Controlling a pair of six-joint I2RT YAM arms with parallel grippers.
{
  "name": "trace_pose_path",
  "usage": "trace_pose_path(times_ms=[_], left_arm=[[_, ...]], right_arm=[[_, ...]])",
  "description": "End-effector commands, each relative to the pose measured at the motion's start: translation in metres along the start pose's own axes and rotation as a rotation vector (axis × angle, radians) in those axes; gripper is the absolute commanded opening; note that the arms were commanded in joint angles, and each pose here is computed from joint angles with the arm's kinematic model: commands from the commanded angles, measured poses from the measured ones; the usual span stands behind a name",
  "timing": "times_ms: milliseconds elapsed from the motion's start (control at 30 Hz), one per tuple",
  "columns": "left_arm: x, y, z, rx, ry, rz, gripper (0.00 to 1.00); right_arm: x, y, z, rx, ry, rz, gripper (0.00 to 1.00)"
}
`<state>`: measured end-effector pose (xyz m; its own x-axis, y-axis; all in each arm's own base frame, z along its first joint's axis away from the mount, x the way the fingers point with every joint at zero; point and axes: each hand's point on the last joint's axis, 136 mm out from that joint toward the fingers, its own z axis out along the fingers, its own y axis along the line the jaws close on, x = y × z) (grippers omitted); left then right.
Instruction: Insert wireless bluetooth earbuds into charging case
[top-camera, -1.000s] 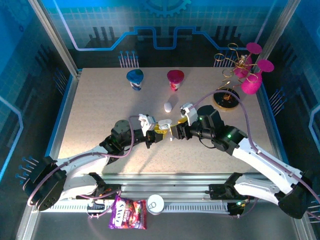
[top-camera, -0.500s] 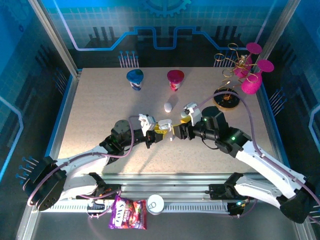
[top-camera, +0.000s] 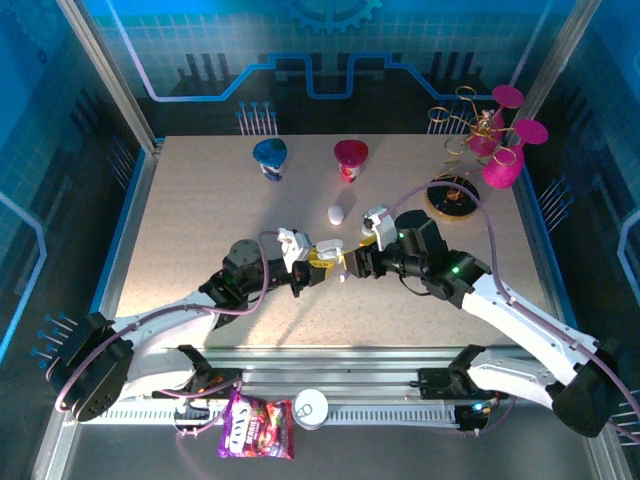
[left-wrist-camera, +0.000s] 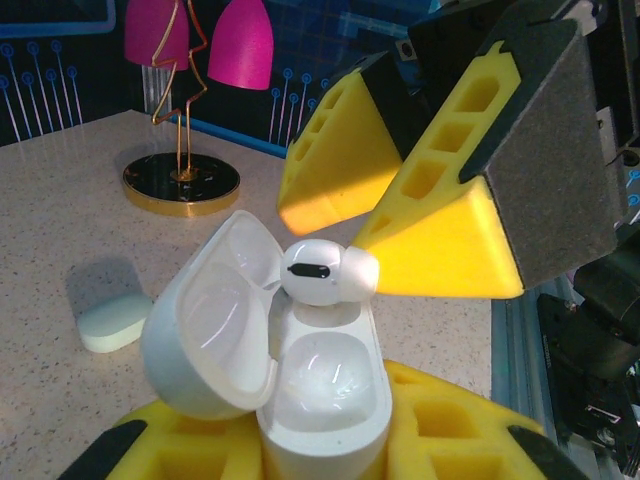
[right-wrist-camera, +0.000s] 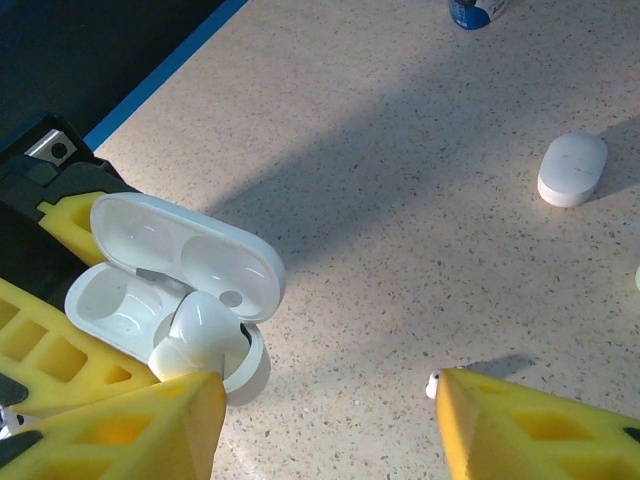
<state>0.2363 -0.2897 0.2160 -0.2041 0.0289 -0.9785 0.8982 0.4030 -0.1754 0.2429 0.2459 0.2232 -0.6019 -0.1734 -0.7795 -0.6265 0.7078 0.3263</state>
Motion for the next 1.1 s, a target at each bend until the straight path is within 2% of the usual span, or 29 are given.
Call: trace_pose_path(times_ms=[0, 133, 500, 867, 1067], left_arm=[[-0.017, -0.008, 0.003, 0.044, -0.050, 0.032, 0.00], [-0.016, -0.008, 0.005, 0.047, -0.045, 0.031, 0.00], [-0.016, -0.011, 0.003, 0.060, -0.048, 0.031, 0.00], [-0.017, -0.011, 0.001, 0.058, -0.052, 0.036, 0.00], [-0.016, -0.013, 0.001, 0.069, -0.053, 0.040, 0.00]], right_arm=[[-0.006, 0.017, 0.003, -0.063, -0.015, -0.026, 0.59], [-0.018, 0.022, -0.003, -0.070, -0.044, -0.034, 0.59], [-0.019, 0.021, 0.001, -0.069, -0.038, -0.035, 0.59], [-0.023, 0.005, -0.023, 0.013, -0.086, -0.036, 0.59], [-0.032, 0.016, -0.025, -0.038, -0.111, -0.032, 0.59]])
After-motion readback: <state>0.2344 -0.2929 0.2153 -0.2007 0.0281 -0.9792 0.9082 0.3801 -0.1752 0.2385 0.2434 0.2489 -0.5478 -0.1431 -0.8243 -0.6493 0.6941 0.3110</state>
